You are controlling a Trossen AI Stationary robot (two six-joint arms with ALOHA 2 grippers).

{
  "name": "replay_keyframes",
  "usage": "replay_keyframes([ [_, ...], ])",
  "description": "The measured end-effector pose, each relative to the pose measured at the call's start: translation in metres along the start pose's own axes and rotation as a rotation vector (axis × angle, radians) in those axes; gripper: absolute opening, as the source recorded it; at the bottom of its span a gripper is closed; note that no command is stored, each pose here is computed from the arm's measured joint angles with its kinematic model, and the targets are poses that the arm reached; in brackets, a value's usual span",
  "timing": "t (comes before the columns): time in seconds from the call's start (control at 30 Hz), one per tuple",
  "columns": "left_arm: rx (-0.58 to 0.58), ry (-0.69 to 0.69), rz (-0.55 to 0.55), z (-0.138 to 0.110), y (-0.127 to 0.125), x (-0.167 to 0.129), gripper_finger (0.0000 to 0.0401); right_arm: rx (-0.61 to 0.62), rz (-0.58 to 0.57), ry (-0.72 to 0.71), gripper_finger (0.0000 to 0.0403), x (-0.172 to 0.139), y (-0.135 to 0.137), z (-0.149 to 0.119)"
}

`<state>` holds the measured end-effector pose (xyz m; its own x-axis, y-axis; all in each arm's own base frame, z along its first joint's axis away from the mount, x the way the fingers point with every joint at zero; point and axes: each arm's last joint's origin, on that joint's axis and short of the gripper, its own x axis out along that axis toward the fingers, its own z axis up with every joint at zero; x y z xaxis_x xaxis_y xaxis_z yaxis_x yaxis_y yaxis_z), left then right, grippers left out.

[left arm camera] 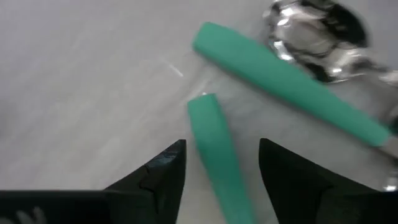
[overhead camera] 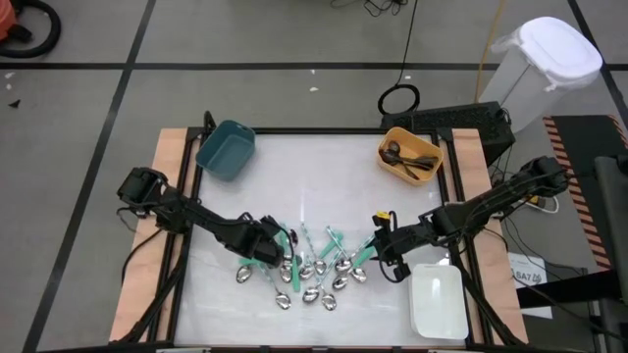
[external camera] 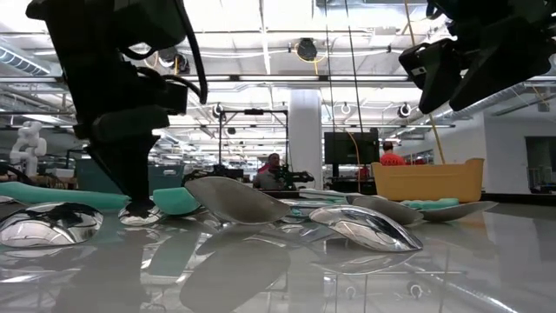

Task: Sort silverware by color (type)
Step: Put the green spoon into the blue bin

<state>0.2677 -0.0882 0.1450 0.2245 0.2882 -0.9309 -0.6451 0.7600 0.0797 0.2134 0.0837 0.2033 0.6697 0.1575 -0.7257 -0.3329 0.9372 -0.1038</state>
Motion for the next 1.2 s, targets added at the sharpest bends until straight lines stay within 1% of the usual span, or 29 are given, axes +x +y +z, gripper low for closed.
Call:
replay_keyframes([
  [0.13, 0.017, 0.001, -0.024, 0.001, -0.003, 0.002, 0.0146, -0.004, 0.000, -0.001, 0.0148, 0.000, 0.000, 0.000],
  [0.23, 0.025, 0.017, -0.003, 0.000, -0.003, 0.008, 0.0104, -0.004, 0.000, -0.001, 0.0148, 0.000, 0.000, 0.000],
  [0.3, 0.029, 0.021, 0.013, 0.001, -0.004, 0.012, 0.0083, -0.002, 0.000, -0.001, 0.0148, 0.000, 0.000, 0.000],
  [0.4, 0.044, 0.026, 0.022, 0.000, -0.005, 0.017, 0.0070, -0.001, 0.000, -0.001, 0.0148, 0.000, 0.000, 0.000],
  [0.53, 0.045, -0.004, 0.025, 0.003, -0.006, 0.014, 0.0068, -0.001, 0.000, -0.001, 0.0148, 0.000, 0.000, 0.000],
  [0.63, 0.055, -0.022, 0.027, 0.006, -0.007, 0.005, 0.0065, 0.000, -0.001, -0.005, 0.0148, 0.000, 0.000, 0.001],
  [0.73, 0.066, -0.083, 0.015, 0.018, -0.011, -0.015, 0.0064, 0.001, -0.001, -0.020, 0.0148, 0.000, 0.000, 0.002],
  [0.9, 0.130, -0.165, 0.057, 0.033, -0.016, -0.045, 0.0063, 0.002, -0.005, -0.117, 0.0148, 0.001, 0.000, 0.008],
  [1.07, 0.189, -0.299, 0.106, 0.050, -0.024, -0.081, 0.0063, -0.008, -0.011, -0.214, 0.0148, 0.006, 0.000, 0.006],
  [1.2, 0.210, -0.434, 0.111, 0.061, -0.034, -0.109, 0.0063, 0.000, -0.015, -0.277, 0.0148, 0.006, 0.000, 0.008],
])
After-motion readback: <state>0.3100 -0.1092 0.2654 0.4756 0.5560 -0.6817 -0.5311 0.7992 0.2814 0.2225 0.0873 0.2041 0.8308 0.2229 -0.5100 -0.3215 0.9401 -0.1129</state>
